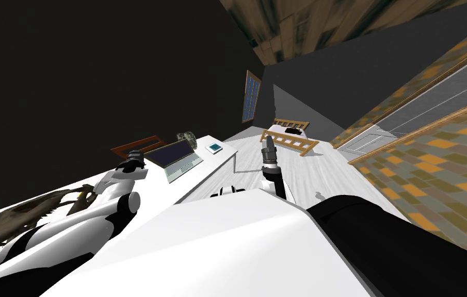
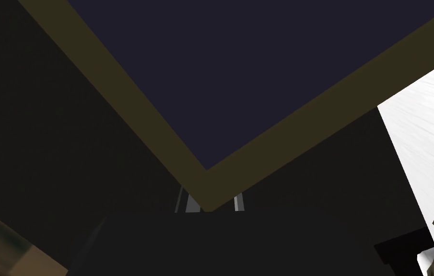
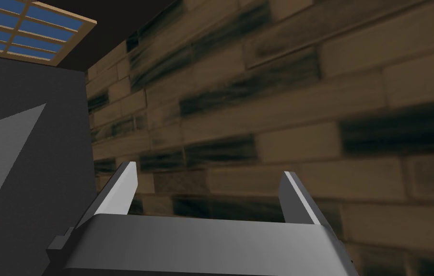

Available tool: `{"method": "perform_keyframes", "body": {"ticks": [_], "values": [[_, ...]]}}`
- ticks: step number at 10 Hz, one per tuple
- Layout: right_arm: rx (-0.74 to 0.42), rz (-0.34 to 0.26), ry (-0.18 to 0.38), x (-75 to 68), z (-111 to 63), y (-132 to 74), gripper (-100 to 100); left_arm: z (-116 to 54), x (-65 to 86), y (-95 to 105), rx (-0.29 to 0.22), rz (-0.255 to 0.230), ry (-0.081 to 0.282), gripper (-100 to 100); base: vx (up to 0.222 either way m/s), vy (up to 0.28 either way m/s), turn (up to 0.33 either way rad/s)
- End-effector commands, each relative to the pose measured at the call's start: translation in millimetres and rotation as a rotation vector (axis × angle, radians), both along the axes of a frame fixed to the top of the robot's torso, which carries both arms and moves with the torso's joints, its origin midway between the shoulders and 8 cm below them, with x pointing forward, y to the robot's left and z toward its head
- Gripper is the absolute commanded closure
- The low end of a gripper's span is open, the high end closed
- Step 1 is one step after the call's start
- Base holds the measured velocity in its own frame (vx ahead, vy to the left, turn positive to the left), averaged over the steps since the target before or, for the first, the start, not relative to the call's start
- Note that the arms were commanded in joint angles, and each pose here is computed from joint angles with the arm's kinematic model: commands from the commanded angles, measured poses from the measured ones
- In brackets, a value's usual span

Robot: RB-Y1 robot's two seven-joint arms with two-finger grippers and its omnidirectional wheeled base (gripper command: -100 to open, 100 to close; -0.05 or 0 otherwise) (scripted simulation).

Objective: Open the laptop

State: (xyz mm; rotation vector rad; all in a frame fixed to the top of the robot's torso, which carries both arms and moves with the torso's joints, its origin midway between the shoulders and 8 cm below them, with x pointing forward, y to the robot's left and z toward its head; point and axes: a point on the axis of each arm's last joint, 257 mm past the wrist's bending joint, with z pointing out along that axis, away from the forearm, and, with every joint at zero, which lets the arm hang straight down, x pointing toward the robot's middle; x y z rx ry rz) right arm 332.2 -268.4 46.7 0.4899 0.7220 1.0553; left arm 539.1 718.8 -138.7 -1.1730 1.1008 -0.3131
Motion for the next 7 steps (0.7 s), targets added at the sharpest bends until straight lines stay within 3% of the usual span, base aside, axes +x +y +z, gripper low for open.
{"method": "perform_keyframes", "body": {"ticks": [1, 2, 3, 4, 5, 6, 7], "values": [[0.000, 0.000, 0.000, 0.0, -0.1, -0.1, 0, -10.8, 20.9, -37.2, 0.003, -0.082, -0.021, 100, 0.083, 0.013, 0.240], [0.000, 0.000, 0.000, 0.0, 0.0, 0.0, 0, -10.8, 20.9, -37.2, 0.019, -0.083, -0.011, 100, 0.035, -0.008, 0.036], [0.000, 0.000, 0.000, 0.0, 0.0, 0.0, 0, -16.3, 38.1, -72.9, 0.031, -0.158, -0.032, 100, 0.072, 0.007, 0.305], [0.000, 0.000, 0.000, 0.0, -0.1, -0.1, 0, -15.4, 38.9, -74.4, 0.048, -0.161, -0.027, 100, 0.076, -0.013, 0.236], [0.000, 0.000, 0.000, 0.0, 0.0, 0.0, 0, -18.5, 52.3, -108.3, 0.061, -0.227, -0.054, 100, 0.120, -0.010, 0.343], [0.000, 0.000, 0.000, -0.1, -0.1, -0.1, 0, -8.4, 57.5, -115.7, 0.065, -0.241, -0.077, 100, 0.103, -0.011, 0.303], [0.000, 0.000, 0.000, 0.0, 0.0, 0.0, 0, -18.4, 53.8, -111.7, 0.063, -0.231, -0.059, 100, 0.042, -0.003, 0.062]]}}
